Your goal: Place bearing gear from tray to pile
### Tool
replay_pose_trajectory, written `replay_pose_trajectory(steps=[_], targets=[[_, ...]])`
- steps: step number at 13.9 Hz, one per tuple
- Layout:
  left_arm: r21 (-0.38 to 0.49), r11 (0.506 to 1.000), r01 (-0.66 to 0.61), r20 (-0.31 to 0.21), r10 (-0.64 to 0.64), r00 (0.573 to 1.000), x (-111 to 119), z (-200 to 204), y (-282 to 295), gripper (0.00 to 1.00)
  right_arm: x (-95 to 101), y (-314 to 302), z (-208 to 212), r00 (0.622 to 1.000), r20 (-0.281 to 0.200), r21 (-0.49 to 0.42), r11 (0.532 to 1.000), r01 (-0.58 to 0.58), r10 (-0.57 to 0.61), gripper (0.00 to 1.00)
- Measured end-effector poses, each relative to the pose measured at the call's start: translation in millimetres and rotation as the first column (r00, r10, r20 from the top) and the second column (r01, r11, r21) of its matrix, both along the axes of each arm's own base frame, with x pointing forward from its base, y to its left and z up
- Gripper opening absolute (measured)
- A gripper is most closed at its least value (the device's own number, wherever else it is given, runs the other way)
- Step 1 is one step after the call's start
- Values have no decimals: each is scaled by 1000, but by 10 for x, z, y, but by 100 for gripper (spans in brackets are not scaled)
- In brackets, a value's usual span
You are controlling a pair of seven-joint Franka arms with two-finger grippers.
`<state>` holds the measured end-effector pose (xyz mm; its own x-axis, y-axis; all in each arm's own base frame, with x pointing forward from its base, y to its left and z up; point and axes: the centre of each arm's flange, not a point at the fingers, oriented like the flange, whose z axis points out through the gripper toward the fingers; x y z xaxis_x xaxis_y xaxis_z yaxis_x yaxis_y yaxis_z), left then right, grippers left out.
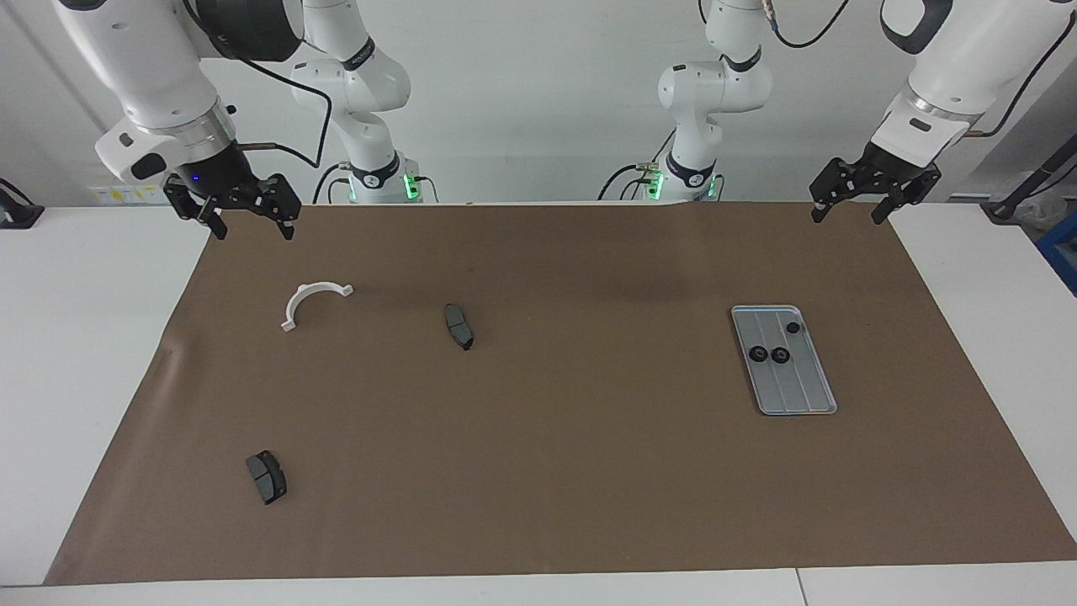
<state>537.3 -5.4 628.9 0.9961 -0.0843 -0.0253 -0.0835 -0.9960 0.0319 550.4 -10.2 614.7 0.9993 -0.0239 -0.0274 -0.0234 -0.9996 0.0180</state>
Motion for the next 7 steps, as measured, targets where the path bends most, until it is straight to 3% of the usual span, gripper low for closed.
replay_pose_trajectory(steps=[5, 7], targets=[[0, 1000, 1, -5, -1, 1000, -23, -9, -1, 100, 0, 0, 0, 1000, 0, 0, 1000, 0, 0, 100], [-1, 1000, 3, 18, -3, 1000, -17, -93, -15, 100, 0, 0, 0, 1000, 0, 0, 1000, 0, 0, 100]])
